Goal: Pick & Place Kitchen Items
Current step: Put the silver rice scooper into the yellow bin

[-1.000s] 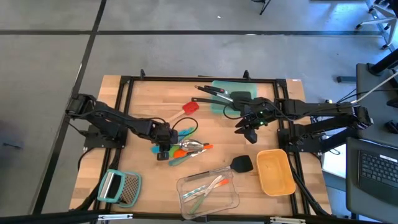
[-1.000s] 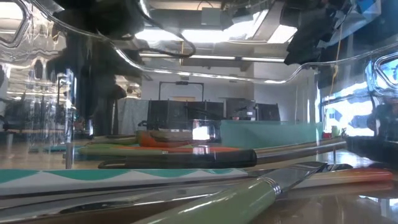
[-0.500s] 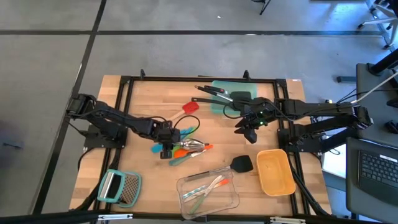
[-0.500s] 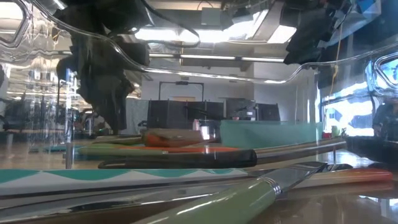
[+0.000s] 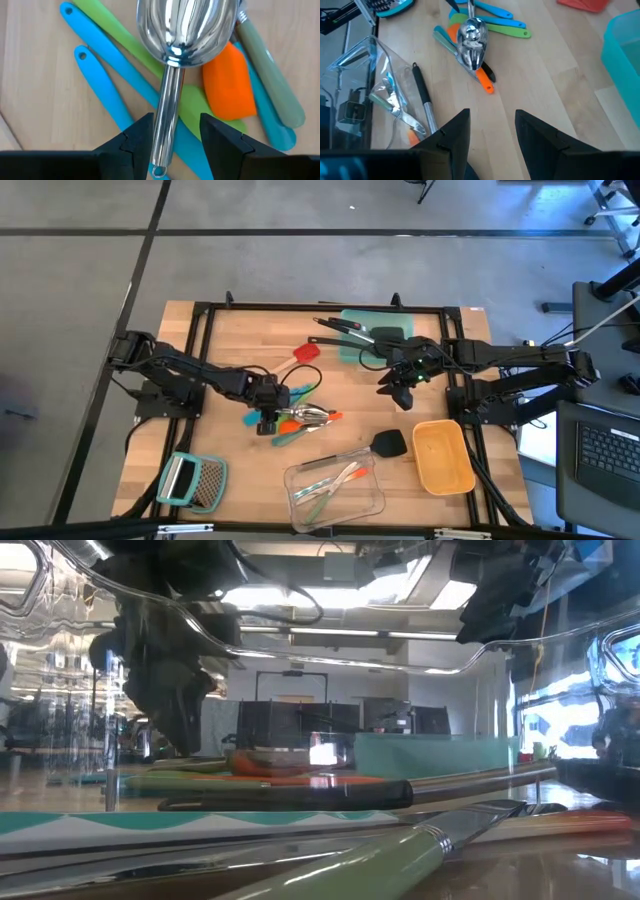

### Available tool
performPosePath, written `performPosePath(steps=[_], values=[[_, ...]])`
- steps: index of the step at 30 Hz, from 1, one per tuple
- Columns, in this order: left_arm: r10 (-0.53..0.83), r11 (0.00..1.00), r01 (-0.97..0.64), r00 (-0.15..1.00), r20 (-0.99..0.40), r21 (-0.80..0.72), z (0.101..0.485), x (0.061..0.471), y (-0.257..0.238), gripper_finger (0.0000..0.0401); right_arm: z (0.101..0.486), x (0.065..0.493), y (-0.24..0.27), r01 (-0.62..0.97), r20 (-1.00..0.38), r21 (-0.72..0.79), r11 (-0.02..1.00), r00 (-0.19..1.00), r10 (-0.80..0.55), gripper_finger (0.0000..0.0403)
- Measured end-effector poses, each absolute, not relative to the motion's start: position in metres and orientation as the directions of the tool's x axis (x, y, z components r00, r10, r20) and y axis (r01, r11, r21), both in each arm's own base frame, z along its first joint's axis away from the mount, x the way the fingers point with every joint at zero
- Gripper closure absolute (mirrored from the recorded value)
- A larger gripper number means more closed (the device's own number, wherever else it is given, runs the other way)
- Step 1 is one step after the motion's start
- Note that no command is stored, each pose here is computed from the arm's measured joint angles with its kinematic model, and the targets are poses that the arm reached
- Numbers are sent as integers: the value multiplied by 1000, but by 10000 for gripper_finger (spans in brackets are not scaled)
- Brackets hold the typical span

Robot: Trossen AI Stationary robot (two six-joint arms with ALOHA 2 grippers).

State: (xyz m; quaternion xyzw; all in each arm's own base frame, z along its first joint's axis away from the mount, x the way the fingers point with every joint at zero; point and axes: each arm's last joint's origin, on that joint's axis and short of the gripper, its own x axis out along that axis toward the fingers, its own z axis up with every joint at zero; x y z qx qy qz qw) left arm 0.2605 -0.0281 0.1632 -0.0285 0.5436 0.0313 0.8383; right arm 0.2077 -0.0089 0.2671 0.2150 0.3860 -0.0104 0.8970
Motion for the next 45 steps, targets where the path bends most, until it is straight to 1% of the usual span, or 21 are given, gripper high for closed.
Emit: performPosePath(steps=[10, 16, 20, 25, 26, 34, 36, 38, 42, 45], values=[[2, 997, -76, 352, -936, -27, 142, 269, -29, 246, 267, 207, -9, 190, -701, 373, 908, 699, 141, 245], [-4, 996, -86, 344, -939, -36, 140, 270, -29, 250, 267, 207, -9, 196, -700, 378, 905, 700, 141, 245], [-10, 992, -112, 342, -940, -52, 139, 270, -28, 270, 267, 207, -9, 197, -700, 379, 904, 700, 142, 245], [-16, 986, -148, 340, -940, -70, 139, 270, -27, 332, 267, 207, -9, 197, -700, 380, 904, 700, 142, 245], [-21, 986, -148, 339, -941, -75, 139, 269, -27, 337, 267, 208, -9, 197, -700, 380, 904, 700, 141, 245], [-42, 969, -213, 350, -936, -123, 144, 270, -24, 337, 267, 208, -9, 199, -699, 377, 904, 702, 137, 245], [-31, 964, -233, 373, -927, -126, 152, 270, -23, 337, 267, 208, -9, 200, -699, 377, 904, 702, 136, 245], [-30, 958, -245, 433, -901, -150, 165, 273, -21, 337, 267, 208, -9, 209, -697, 384, 899, 704, 134, 245], [-7, 940, -288, 517, -856, -181, 187, 272, -18, 337, 267, 208, -9, 209, -695, 385, 899, 707, 133, 245], [17, 920, -317, 622, -783, -232, 209, 272, -13, 337, 267, 208, -9, 214, -695, 381, 900, 708, 126, 245]])
